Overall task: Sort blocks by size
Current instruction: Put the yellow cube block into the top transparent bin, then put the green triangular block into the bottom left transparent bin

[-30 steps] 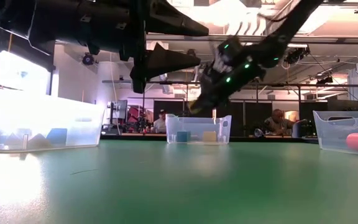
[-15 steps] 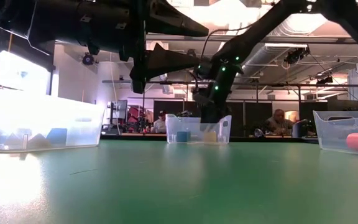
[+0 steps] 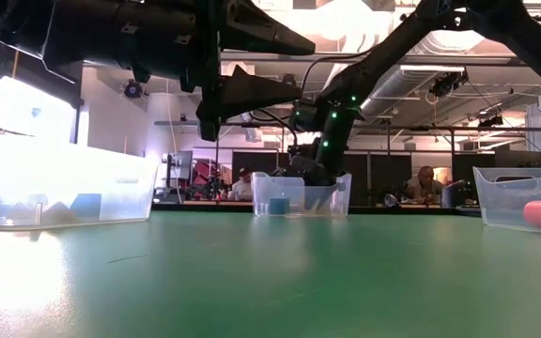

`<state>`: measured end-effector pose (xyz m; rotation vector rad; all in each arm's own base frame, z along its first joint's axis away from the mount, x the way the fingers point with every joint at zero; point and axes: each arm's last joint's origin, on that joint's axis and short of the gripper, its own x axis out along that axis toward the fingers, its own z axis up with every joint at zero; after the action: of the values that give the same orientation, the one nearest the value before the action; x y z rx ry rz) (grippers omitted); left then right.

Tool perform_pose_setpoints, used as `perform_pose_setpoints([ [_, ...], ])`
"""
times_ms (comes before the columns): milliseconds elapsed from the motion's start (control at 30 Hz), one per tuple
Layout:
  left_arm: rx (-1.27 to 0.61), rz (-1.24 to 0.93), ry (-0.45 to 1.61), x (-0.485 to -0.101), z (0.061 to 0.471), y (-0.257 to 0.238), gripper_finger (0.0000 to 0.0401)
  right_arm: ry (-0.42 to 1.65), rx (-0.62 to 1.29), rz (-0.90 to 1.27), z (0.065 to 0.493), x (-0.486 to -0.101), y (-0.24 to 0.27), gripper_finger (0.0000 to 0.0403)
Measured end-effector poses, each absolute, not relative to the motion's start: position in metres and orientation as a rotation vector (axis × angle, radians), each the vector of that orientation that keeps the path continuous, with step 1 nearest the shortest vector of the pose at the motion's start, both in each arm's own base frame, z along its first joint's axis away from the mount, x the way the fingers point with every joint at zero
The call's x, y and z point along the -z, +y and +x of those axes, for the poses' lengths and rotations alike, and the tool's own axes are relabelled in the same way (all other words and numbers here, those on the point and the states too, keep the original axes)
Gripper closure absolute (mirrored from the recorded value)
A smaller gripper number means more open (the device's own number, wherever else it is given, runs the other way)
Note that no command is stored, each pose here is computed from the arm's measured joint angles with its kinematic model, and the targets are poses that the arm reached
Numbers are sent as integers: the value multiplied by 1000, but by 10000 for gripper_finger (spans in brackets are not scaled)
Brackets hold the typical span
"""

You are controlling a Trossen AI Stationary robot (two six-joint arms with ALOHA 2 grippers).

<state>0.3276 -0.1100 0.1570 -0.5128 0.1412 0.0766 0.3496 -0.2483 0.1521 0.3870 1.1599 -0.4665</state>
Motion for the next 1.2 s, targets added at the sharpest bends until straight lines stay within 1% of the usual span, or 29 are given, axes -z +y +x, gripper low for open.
perform_pose_setpoints([
  [133,-77,-513,141,-157,328,-110,194,1172,452,378,349,-152,-248,244],
  [333,-76,-513,142,-157,328,-110,194,1177,440,371,349,-152,-247,190],
  [433,-76,-512,142,-157,328,-110,194,1159,442,367,351,-153,-249,173],
  [633,-74,-513,143,-157,327,-110,194,1107,437,350,358,-164,-252,170],
  [800,-66,-509,152,-156,326,-114,194,1052,416,294,367,-168,-249,170],
  [900,-58,-507,155,-156,325,-116,194,991,400,242,372,-175,-243,170],
  [1033,-57,-506,155,-156,325,-117,194,866,389,177,373,-195,-230,170],
  [1200,-60,-504,154,-156,325,-117,194,708,358,81,358,-220,-198,169],
])
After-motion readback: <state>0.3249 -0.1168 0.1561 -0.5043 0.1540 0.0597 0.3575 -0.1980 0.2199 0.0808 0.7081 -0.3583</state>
